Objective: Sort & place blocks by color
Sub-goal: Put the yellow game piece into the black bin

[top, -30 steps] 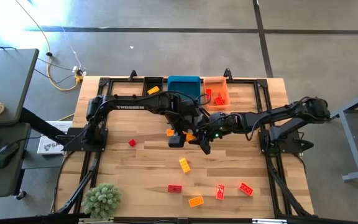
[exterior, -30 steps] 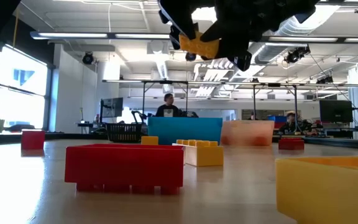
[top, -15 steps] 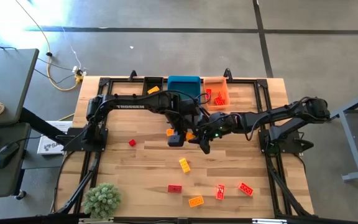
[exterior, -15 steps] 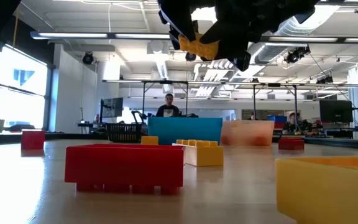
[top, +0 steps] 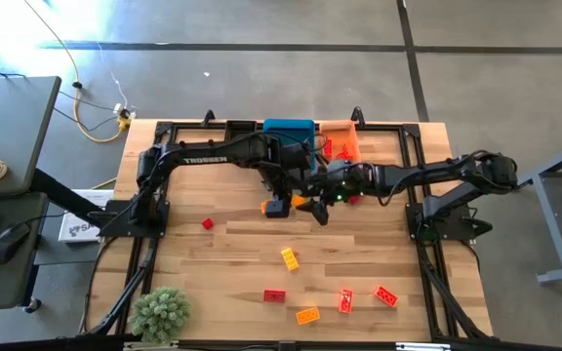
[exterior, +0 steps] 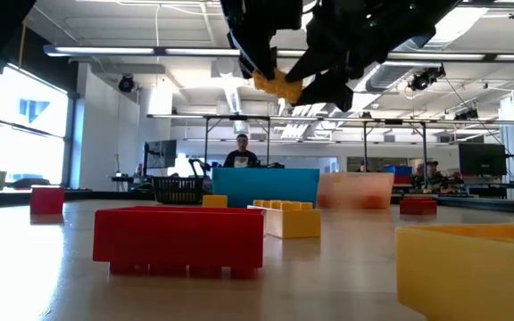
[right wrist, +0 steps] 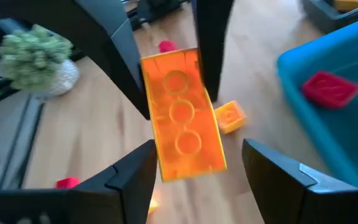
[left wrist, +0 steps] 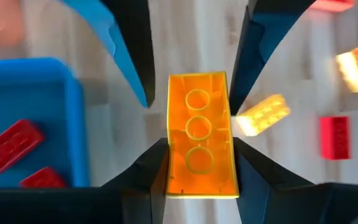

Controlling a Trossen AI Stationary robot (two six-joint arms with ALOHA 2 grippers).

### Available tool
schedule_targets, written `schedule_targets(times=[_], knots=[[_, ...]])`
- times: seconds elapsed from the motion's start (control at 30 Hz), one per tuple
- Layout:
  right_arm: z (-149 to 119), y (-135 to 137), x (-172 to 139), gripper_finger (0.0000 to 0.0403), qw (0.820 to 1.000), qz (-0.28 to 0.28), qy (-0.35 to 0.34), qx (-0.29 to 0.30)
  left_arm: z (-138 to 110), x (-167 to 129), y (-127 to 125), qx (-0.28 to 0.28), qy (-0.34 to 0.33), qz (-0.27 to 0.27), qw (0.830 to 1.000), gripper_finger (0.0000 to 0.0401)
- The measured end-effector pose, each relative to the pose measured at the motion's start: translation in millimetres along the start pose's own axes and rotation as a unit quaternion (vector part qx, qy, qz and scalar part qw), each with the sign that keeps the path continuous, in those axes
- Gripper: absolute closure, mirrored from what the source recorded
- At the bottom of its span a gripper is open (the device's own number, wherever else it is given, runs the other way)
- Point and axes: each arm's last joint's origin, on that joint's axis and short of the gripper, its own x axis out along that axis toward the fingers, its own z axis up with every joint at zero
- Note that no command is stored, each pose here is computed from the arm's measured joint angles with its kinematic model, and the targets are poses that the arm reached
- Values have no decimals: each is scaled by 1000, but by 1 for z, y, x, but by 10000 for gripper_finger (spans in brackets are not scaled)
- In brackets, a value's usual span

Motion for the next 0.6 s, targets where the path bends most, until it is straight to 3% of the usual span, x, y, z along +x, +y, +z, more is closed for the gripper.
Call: schedule_targets(times=[0.43,0.6], knots=[[18,-56,-13,179,997,-64,-25,-20,-17,-13,57,-75,17,53,996,287],[23,-75,-19,179,995,-90,-33,-24,-31,-21,86,-114,44,106,987,287]])
